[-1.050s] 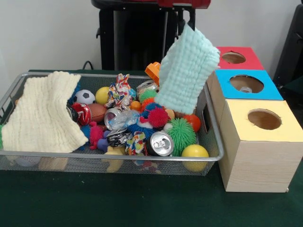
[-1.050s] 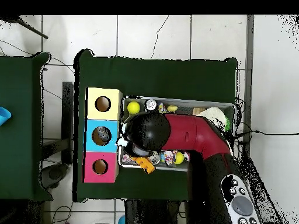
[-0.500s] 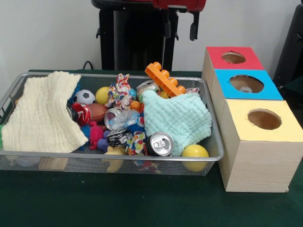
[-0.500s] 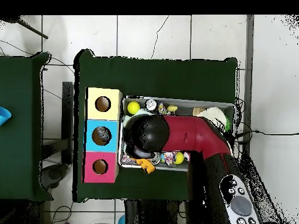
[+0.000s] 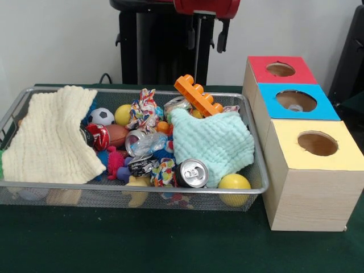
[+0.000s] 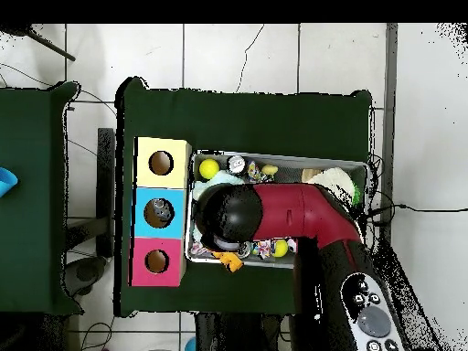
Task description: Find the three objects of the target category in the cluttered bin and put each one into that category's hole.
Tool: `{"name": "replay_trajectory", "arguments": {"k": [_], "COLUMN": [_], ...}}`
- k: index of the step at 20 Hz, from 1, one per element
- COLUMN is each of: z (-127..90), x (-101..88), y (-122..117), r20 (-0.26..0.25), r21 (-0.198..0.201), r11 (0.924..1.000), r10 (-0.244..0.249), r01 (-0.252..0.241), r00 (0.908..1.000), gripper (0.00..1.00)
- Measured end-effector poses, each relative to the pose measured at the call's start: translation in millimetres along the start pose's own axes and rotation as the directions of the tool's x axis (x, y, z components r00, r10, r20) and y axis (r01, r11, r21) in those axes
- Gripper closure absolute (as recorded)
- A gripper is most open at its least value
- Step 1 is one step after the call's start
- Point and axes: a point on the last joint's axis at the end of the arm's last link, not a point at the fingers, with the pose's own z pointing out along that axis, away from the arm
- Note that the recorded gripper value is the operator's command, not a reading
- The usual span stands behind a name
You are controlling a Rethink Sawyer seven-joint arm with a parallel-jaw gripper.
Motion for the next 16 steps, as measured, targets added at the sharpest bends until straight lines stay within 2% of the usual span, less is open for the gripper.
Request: {"name": "replay_trajectory", "arguments": {"k": [3,4,9,16], "z": [5.9,10.6,20.5,28.8], "x": [0.7,0.9,-0.7,-11.0], "y": [-4.2,-8.3,-16.9,-27.0], "r20": [0.003,0.006,0.015,0.045], "r21": [0.026,0.049,0.103,0.202], "r11": [0.9995,0.9981,0.9922,0.972], "r10": [-0.02,-0.037,-0.072,-0.131], "r01": [0.02,0.036,0.071,0.12], "r00": [0.9998,0.9993,0.9973,0.9903], "gripper": [0.0,0.0,0.0,0.0]}}
